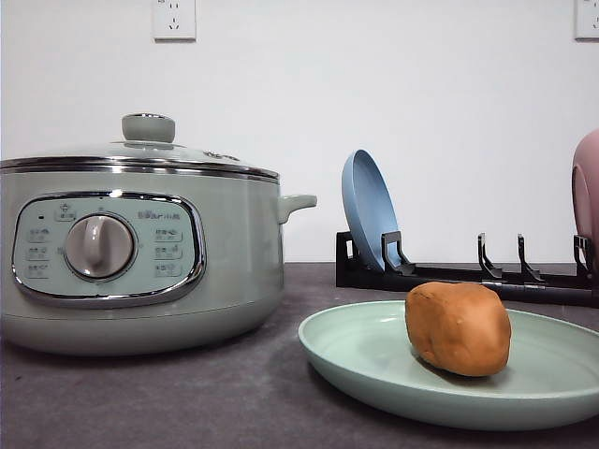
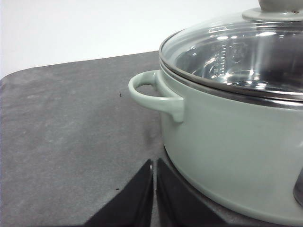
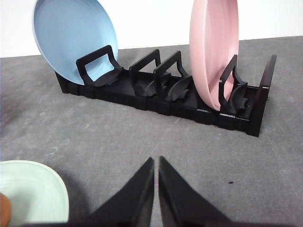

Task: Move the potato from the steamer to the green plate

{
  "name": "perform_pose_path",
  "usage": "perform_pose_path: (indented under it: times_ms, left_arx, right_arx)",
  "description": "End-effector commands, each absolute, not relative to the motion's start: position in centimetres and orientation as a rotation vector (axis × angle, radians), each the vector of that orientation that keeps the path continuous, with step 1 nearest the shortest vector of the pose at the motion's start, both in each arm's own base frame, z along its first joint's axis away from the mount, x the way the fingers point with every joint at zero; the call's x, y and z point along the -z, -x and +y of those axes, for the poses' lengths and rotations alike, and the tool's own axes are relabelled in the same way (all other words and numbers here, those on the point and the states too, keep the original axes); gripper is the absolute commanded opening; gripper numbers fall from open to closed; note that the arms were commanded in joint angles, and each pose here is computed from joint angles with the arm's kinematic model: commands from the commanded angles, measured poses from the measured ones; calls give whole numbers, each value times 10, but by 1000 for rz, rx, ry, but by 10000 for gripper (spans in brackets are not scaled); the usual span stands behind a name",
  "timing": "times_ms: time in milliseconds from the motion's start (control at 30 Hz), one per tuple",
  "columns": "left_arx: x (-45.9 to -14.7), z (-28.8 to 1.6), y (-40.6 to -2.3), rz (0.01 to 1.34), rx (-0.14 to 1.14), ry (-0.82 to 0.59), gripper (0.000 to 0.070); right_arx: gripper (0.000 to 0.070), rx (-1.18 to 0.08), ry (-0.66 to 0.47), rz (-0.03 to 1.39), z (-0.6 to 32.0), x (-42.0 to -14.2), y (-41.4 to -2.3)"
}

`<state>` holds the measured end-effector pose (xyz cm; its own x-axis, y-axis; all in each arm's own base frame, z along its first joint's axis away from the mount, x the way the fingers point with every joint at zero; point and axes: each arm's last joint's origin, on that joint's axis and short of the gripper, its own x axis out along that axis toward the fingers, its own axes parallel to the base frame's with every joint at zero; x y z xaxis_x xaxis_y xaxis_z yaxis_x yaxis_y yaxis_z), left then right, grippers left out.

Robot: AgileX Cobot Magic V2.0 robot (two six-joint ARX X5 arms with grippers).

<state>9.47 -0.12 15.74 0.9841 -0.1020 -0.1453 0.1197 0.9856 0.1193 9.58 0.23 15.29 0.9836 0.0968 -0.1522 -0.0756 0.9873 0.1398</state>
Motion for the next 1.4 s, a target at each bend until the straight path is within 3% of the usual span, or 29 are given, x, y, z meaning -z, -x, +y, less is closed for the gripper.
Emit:
perform_pose_path:
  times_ms: [0,1367]
  left_arx:
    - [-150,-1,-96,165,110,-120,3]
    - [-150,-1,-96,165,110,-120,3]
  right_arx:
    - [3,-86,-127,155,2,-152,-96]
    - [3,-86,-127,155,2,-152,-96]
